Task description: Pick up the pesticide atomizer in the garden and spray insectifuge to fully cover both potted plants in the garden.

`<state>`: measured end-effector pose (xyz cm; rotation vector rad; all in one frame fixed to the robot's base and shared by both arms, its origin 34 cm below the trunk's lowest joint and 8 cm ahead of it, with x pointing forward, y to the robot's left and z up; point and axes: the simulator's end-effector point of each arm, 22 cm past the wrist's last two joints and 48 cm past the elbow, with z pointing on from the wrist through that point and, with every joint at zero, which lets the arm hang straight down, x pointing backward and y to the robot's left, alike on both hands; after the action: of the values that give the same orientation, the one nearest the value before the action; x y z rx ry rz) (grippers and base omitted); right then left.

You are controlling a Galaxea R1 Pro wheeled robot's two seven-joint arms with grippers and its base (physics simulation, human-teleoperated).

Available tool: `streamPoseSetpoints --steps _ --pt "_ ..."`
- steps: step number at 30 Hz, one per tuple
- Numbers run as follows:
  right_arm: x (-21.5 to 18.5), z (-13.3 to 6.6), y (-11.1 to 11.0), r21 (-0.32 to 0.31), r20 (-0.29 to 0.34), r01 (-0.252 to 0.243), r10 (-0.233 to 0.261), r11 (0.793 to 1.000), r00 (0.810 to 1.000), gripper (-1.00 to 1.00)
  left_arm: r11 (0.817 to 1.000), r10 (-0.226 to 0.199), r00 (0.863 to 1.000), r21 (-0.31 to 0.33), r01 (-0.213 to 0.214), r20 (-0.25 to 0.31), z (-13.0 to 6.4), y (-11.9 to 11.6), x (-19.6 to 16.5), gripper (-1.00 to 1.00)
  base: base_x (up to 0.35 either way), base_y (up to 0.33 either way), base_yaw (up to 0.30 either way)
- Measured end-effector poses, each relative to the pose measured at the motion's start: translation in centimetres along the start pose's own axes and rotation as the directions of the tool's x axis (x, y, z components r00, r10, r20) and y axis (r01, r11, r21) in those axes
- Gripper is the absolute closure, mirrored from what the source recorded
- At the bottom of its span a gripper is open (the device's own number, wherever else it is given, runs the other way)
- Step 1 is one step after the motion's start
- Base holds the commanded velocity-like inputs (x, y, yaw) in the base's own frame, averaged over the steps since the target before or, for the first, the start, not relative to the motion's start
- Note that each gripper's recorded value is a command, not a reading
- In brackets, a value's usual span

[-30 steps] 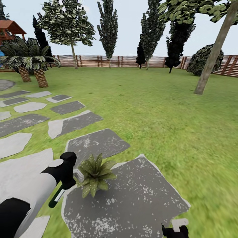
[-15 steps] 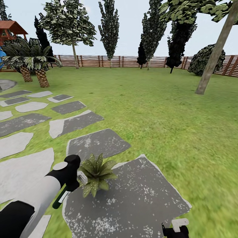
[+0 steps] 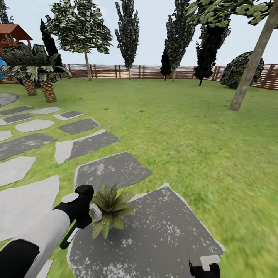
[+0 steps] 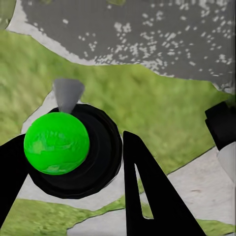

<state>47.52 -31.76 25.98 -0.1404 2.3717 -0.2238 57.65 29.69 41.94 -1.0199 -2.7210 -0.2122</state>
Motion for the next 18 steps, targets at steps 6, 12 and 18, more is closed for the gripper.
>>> streamPoseSetpoints --steps 6,12,18 --pt "0.0 0.0 0.0 0.0 -0.001 0.0 0.0 1.0 1.0 -1.0 1.0 0.001 1.0 -0.003 -0.001 0.006 -0.1 0.0 -0.2 1.0 0.004 -0.009 0.255" --pt "0.0 0.0 0.0 0.0 0.0 0.0 0.0 1.0 1.0 -1.0 0.999 -0.013 0.999 0.035 0.011 0.048 -0.2 -0.9 -1.1 1.0 0.0 0.0 0.188" --pt "0.0 0.0 0.0 0.0 0.0 0.0 0.0 1.0 1.0 -1.0 0.999 -0.009 0.998 0.037 0.007 0.056 1.1 -2.6 -1.6 1.0 0.0 0.0 0.006"
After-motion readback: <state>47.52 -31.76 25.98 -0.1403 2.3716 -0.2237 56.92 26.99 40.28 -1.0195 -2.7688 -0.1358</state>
